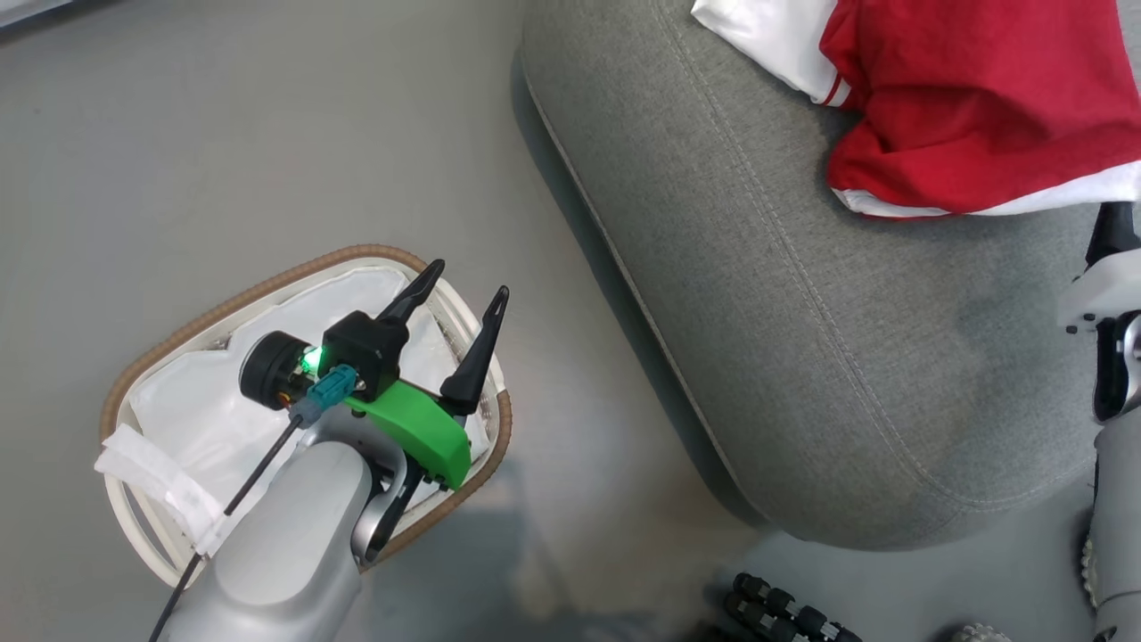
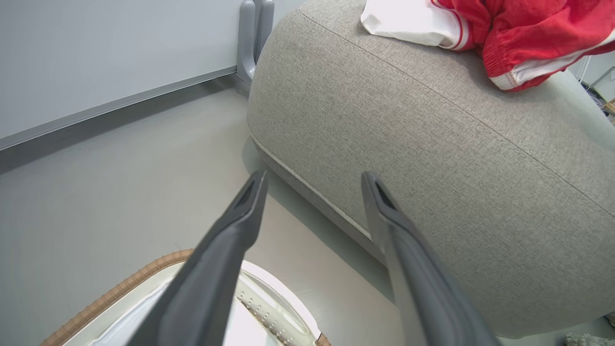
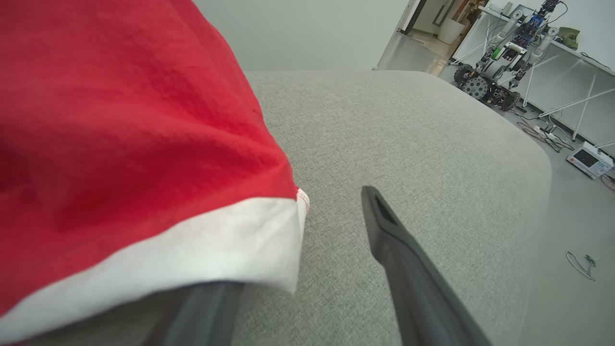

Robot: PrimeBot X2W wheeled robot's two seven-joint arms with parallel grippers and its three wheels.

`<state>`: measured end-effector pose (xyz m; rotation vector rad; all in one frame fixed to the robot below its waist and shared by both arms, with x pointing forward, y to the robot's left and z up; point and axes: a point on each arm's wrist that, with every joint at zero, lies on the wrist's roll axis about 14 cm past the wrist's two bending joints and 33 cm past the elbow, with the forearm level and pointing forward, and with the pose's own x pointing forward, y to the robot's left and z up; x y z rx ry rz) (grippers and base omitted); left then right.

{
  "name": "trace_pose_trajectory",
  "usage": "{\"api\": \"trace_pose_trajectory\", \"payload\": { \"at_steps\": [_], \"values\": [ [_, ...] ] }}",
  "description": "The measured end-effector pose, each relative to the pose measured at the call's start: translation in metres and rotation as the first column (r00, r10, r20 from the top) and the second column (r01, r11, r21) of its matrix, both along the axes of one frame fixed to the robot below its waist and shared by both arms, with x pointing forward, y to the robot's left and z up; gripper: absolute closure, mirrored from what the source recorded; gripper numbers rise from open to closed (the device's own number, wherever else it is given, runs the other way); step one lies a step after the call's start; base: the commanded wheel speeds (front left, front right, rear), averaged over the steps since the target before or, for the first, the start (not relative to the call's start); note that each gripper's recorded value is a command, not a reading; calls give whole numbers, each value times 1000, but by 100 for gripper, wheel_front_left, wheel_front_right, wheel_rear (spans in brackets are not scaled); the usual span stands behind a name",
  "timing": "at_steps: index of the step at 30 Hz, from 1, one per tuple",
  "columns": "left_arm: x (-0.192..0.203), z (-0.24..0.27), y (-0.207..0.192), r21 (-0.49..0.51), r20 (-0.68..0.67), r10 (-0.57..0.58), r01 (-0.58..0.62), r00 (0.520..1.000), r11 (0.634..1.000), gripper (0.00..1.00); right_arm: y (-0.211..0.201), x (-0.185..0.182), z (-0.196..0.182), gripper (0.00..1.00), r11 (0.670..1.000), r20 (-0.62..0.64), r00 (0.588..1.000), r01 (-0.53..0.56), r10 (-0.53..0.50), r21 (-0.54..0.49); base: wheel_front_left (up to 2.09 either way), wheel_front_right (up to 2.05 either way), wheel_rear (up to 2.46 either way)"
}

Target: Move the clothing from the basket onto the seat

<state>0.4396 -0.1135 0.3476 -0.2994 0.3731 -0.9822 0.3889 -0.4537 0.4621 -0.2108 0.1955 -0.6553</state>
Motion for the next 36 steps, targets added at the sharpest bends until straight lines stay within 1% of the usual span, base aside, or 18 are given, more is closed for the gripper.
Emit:
{"api": "trace_pose_trajectory", "payload": {
  "at_steps": [7,9,12,14,17,21,23,27,32,36],
  "values": [
    [-9,9,1,8,-13,21,-21,1000,1000,0,12,-34,-12,0,1000,-61,998,-19,20,7,0,0,0],
    [-10,13,4,10,-11,35,-35,999,999,0,20,-45,-22,0,999,-99,994,-39,40,16,0,0,0],
    [-11,20,10,10,-4,66,-65,998,998,0,31,-54,-28,0,998,-113,991,-64,67,31,0,0,0],
    [-10,25,15,9,0,93,-93,996,996,0,40,-52,-27,0,995,-100,990,-91,95,39,0,0,0],
    [-8,31,28,20,12,146,-146,989,989,0,59,-47,-29,0,989,-62,990,-125,130,82,0,0,0],
    [-7,35,51,41,28,228,-229,973,973,0,86,-24,-19,0,972,17,978,-209,209,107,0,0,0],
    [-5,36,66,52,34,278,-279,960,959,0,102,-12,-15,0,960,57,968,-252,246,124,0,0,0],
    [1,37,102,84,53,384,-387,922,918,0,134,17,2,0,929,165,935,-338,313,152,0,0,0],
    [7,46,148,102,97,515,-524,851,846,0,178,46,16,0,876,240,878,-456,414,159,0,0,0],
    [4,50,181,122,125,589,-601,799,790,0,210,62,25,0,824,293,828,-538,478,175,0,0,0]
  ]
}}
